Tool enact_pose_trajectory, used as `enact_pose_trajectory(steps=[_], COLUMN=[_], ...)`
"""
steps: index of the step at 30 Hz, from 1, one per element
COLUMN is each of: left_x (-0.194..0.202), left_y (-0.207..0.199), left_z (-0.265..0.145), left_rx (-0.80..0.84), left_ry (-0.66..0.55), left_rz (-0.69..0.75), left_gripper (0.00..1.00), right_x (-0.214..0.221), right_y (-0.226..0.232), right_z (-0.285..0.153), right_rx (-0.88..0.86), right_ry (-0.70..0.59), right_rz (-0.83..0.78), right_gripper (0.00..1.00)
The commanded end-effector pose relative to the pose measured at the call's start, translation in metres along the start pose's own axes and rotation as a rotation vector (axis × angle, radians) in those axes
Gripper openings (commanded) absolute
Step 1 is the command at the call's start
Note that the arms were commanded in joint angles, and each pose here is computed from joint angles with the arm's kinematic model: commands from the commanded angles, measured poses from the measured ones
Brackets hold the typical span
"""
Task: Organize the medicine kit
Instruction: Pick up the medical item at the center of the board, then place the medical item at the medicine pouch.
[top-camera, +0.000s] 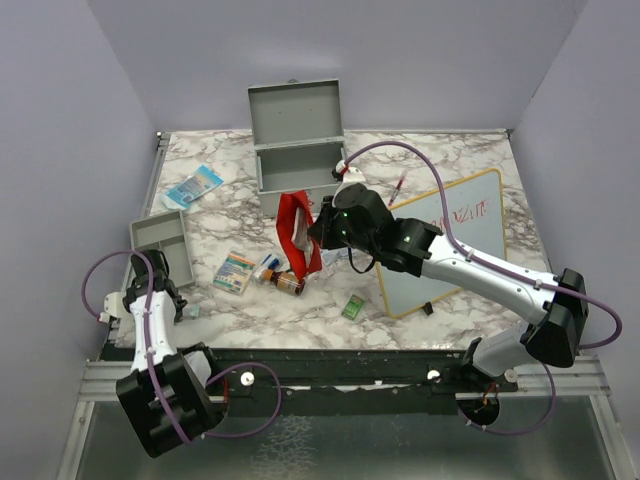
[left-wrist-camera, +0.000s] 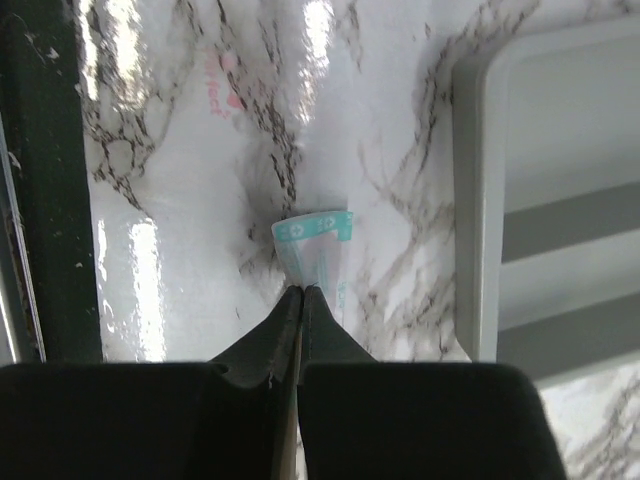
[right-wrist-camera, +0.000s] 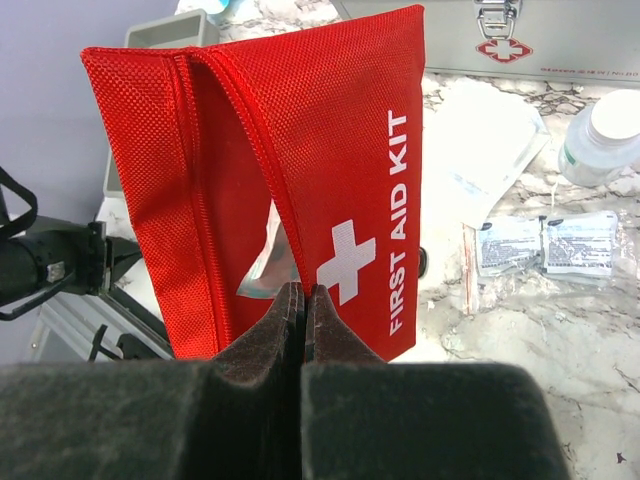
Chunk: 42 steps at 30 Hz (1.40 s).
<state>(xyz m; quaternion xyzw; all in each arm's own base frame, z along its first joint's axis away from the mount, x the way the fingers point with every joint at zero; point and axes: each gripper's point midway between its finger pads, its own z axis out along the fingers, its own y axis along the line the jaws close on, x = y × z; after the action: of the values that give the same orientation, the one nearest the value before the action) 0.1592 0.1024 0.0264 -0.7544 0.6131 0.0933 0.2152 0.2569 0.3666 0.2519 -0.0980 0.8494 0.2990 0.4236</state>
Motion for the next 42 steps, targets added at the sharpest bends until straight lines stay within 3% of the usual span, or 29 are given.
enact_pose_trajectory(steps=[1,6,14,20,24,34,42], left_x=[0.020,0.047,0.064,0.098,0.121,0.135,0.152], left_y=[-0.002,-0.001,-0.044,-0.074,-0.100,-0.119,-0.110], left_z=[-0.020,-0.031,-0.079,-0.128,-0.174,-0.292,-0.325], left_rx=[0.049,0.103,0.363,0.679,0.987,1.510,1.594], left_ry=[0.139,0.259,0.311,0.452,0.556,0.624,0.746], left_rz=[0.058,0.156,0.367,0.541,0.641,0.922,0.936], left_gripper=[0.00,0.00,0.00,0.00,0.00,0.00,0.00], right_x=[0.000,0.000,0.004,0.018,0.027,0.035,0.030], right_y=[-0.008,-0.017,-0.031,-0.037,-0.038,-0.034,-0.018], right_z=[-0.004,-0.002,0.006,0.020,0.030,0.055,0.070], right_rx=[0.025,0.067,0.138,0.167,0.171,0.191,0.150], right_ry=[-0.010,-0.026,-0.023,0.008,0.035,0.081,0.071], right_rz=[-0.002,-0.004,-0.023,-0.014,-0.008,0.026,0.090], right_gripper=[0.01,0.01,0.01,0.01,0.01,0.00,0.00])
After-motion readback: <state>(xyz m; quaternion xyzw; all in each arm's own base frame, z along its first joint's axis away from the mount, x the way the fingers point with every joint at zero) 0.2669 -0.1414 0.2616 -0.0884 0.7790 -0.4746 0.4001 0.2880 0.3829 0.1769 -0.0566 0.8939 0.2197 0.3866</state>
